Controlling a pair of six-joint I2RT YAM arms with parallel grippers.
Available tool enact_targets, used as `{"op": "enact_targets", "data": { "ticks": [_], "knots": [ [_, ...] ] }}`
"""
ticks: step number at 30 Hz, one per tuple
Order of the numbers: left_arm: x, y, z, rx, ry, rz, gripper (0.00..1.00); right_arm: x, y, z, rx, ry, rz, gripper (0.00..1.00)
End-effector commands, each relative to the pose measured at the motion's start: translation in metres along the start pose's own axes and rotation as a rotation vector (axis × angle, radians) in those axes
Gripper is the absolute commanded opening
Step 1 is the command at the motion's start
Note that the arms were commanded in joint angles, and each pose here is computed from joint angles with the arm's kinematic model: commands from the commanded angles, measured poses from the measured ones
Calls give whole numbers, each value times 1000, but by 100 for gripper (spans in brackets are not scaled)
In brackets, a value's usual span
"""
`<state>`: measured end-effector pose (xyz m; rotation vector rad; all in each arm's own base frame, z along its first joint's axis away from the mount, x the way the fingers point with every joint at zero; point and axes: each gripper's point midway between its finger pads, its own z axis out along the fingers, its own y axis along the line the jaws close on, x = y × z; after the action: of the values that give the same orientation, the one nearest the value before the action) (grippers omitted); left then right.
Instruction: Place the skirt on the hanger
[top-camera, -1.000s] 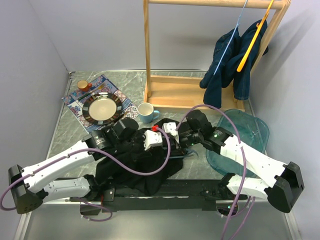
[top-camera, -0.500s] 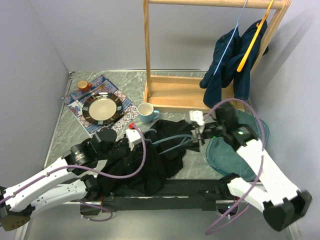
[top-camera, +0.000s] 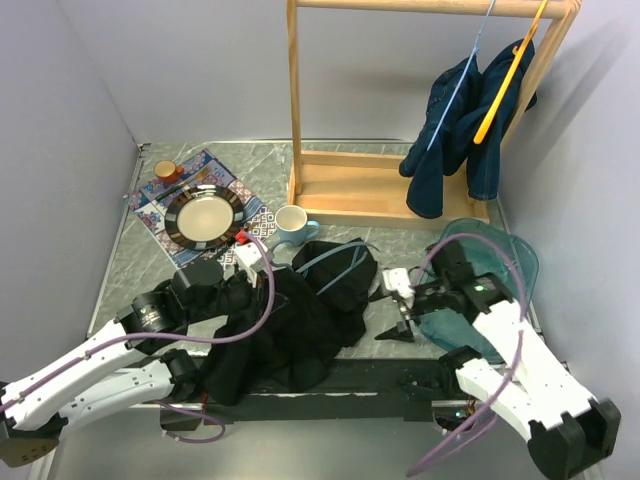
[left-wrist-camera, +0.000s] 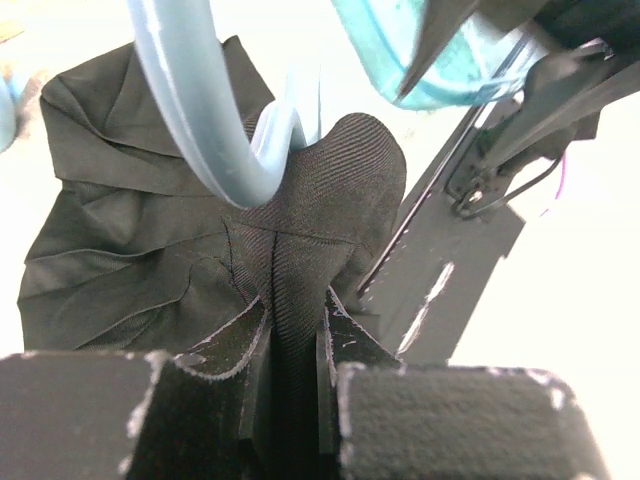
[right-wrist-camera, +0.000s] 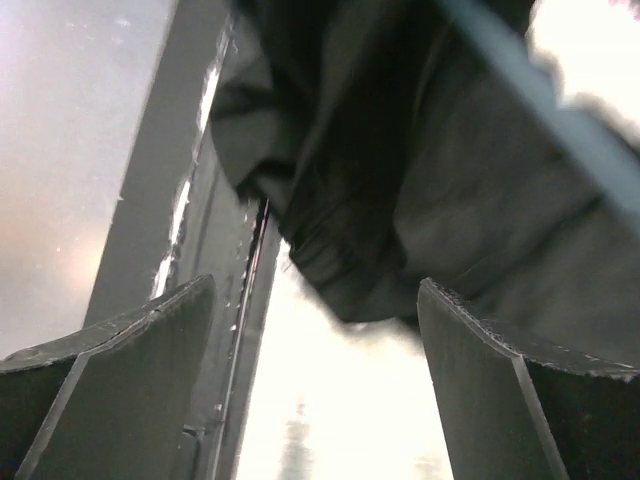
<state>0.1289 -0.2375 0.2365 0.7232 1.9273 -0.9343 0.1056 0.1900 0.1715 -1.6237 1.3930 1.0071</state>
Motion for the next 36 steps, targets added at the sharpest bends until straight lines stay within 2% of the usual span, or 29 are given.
{"op": "enact_targets", "data": {
  "ticks": [1,3,4,12,20,25,29,30,31,32,33,36],
  "knots": [
    [-56,-20,-13,55,-194,-80,1,-3,-53,17,200,-21,75,88],
    [-61,-22,-15,58,-214,-94,1,0,-72,26,284,-12,115,88],
    [-64,-22,-15,55,-224,-100,1,2,-75,30,308,-11,184,88],
    [-84,-23,-28,43,-299,-123,1,18,-103,50,488,40,285,88],
    [-110,-26,-57,45,-428,-136,1,28,-116,51,562,47,367,87],
    [-125,-29,-73,46,-487,-124,1,35,-127,52,608,74,423,80],
    [-131,-32,-82,39,-473,-81,1,27,-144,43,655,49,460,52],
    [-129,-34,-81,44,-452,-69,1,27,-150,35,678,45,469,33],
    [-127,-33,-82,38,-442,-59,1,23,-153,28,694,30,477,25],
    [-122,-30,-82,19,-413,-38,1,13,-155,20,704,3,474,7],
    [-118,-29,-82,15,-395,-18,1,9,-161,7,721,-23,480,0],
    [-97,-26,-76,19,-314,58,1,-14,-164,-26,769,-91,458,0]
  ]
}}
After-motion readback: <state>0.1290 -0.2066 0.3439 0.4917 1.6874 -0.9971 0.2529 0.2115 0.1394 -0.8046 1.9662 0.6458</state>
